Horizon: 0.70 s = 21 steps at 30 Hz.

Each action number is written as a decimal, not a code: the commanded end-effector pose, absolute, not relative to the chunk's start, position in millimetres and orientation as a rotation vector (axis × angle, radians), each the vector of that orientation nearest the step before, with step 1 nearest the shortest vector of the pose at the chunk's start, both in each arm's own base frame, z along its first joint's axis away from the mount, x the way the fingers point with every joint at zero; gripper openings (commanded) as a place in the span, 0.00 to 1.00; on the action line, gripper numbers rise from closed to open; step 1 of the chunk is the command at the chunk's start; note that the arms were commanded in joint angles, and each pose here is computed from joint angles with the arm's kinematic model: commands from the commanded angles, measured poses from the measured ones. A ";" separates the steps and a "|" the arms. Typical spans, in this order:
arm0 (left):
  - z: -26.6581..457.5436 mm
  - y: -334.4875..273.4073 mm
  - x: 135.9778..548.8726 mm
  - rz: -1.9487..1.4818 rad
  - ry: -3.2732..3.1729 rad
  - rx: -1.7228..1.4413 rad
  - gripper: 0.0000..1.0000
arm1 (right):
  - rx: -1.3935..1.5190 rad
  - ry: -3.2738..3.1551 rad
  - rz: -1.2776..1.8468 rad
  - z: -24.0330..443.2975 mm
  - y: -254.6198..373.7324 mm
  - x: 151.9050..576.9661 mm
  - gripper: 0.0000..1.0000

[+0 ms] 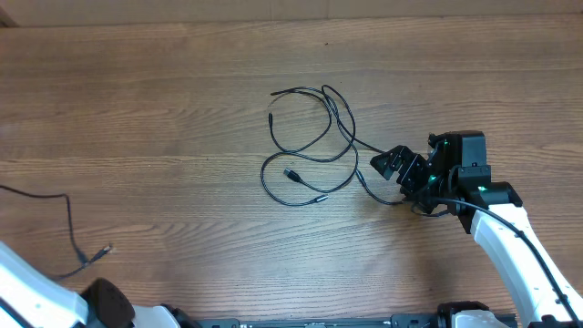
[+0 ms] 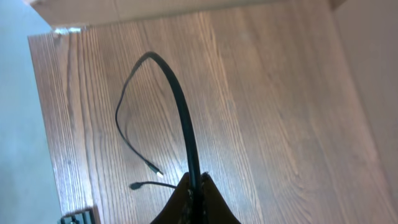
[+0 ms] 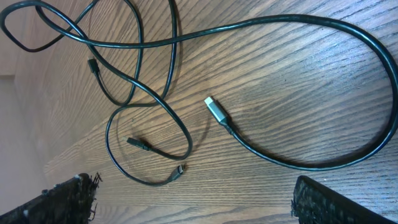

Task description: Untangle cables

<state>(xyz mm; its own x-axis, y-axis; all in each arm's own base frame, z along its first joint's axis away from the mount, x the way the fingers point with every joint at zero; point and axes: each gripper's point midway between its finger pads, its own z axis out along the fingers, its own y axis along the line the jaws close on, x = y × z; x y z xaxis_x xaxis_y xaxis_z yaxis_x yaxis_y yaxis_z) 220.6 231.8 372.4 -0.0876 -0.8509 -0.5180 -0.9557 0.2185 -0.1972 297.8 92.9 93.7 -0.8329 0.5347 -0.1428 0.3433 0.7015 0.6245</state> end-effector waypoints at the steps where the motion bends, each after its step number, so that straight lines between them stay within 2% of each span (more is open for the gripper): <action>1: 352.8 245.0 228.2 0.268 1.955 -1.768 0.05 | 0.680 2.578 0.855 100.1 92.8 304.1 1.00; 10: 286.9 246.8 238.4 0.235 2.079 -1.946 0.05 | 0.693 2.574 0.811 97.9 87.6 305.6 1.00; 17: 228.8 210.8 278.0 -0.025 2.432 -1.672 0.04 | 0.696 2.572 0.801 97.5 86.4 306.1 1.00; 21: 197.4 194.5 270.0 -0.054 2.568 -1.656 0.04 | 0.696 2.574 0.802 97.3 86.5 305.7 1.00</action>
<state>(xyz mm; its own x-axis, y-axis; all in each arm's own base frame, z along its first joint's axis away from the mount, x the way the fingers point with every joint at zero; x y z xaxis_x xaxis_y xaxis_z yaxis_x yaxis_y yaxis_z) 270.0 212.1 215.7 -0.3118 -0.9407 -0.1339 -0.9439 0.3228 -0.0698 299.6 86.9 91.2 -0.8220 0.5458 -0.1626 0.3560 0.7152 0.6015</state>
